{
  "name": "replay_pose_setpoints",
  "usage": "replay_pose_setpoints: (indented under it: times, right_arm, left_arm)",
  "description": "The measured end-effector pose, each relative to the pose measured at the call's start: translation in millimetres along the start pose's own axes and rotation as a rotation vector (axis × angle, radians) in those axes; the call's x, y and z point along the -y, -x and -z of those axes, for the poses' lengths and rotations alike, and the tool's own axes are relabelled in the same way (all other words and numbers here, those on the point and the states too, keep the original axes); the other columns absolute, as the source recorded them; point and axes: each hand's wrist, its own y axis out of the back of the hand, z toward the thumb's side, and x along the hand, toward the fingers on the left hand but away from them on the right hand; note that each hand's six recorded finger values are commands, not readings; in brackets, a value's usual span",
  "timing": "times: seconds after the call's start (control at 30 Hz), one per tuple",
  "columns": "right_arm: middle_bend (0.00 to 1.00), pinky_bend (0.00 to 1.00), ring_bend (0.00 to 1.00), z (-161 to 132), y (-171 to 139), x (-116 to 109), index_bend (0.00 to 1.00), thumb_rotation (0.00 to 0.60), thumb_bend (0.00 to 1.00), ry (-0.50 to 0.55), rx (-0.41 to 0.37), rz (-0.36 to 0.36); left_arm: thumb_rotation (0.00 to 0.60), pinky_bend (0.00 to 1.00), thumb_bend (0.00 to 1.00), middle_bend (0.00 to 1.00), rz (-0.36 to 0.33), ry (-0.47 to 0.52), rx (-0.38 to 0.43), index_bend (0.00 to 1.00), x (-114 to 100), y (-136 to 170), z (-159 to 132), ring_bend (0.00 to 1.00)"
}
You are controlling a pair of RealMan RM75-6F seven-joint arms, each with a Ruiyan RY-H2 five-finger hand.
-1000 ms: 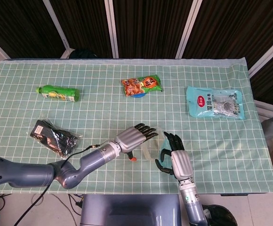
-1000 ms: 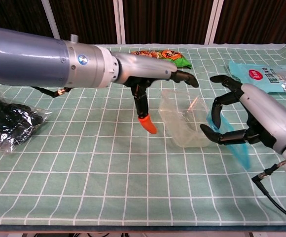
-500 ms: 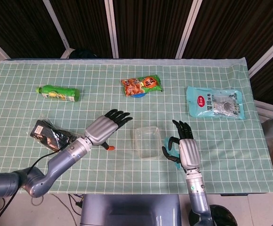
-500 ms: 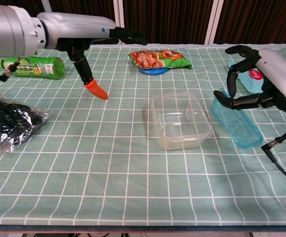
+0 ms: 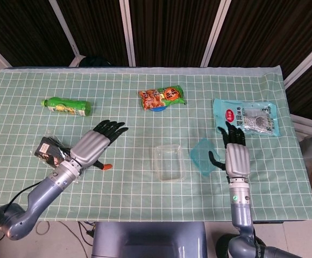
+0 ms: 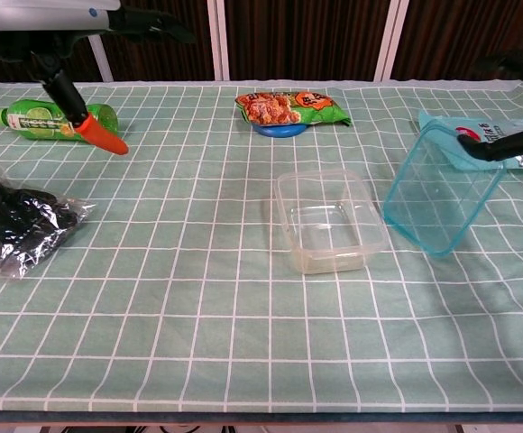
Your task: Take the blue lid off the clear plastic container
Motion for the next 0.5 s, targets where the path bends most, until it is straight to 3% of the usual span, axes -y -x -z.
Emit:
replay_pose_setpoints:
  times: [0.2, 0.5]
  right_arm:
    - [0.00, 0.00, 0.00, 31.9, 13.2, -39.5, 0.00, 0.600, 0.44, -0.127, 0.095, 0.058]
    - [0.00, 0.00, 0.00, 71.7, -27.2, -72.5, 0.00, 0.600, 0.32, -0.158, 0.066, 0.036]
  left_arm:
    - [0.600, 0.05, 0.00, 0.00, -0.017, -0.003, -0.065, 0.00, -1.2, 31.2, 17.5, 0.00]
    - [0.600, 0.04, 0.00, 0.00, -0.055, 0.034, -0.249, 0.00, 14.9, 102.9, 56.7, 0.00]
